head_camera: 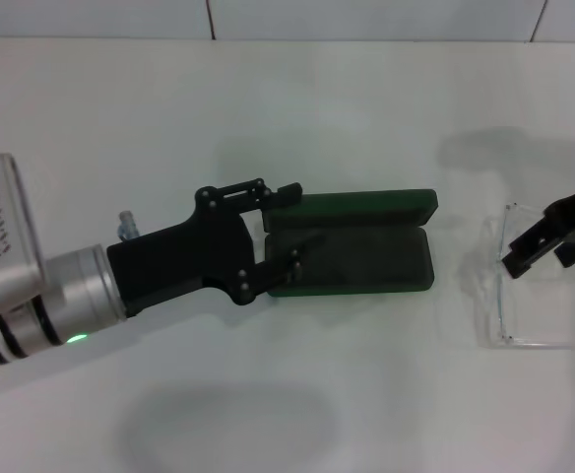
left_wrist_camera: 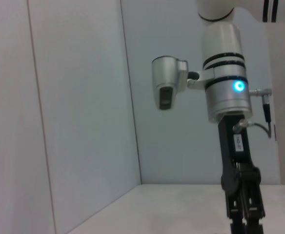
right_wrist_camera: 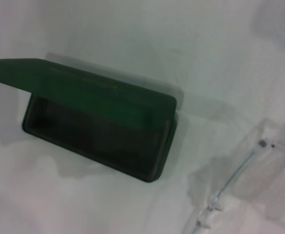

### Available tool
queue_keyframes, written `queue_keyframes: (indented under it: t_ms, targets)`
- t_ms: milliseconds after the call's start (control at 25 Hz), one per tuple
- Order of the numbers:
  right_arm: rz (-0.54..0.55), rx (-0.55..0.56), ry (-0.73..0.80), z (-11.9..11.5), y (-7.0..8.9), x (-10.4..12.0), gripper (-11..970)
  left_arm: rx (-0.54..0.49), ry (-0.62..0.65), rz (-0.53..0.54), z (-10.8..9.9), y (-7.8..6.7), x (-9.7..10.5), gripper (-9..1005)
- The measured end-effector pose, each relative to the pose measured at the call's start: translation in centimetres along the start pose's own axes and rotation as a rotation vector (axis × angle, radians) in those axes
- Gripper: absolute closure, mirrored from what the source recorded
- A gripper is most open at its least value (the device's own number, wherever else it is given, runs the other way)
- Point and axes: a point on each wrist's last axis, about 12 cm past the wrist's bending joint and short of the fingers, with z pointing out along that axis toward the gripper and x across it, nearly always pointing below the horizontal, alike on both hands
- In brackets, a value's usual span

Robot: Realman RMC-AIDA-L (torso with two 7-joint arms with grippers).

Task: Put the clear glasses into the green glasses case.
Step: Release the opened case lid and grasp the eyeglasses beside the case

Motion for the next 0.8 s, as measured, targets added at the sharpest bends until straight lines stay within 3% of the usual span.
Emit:
queue_keyframes:
  t_ms: [280,800]
  targets:
    - [-0.027,0.052,0.011,2.4,0.8,-1.2,191,0.016,0.004,-0.007,0.6,0.1,0.0,463]
    - [-0.056,0.053,0.005,3.6,1.7,-2.1,196,0.017,0.006,0.000,0.7,0.3,-0.1,466]
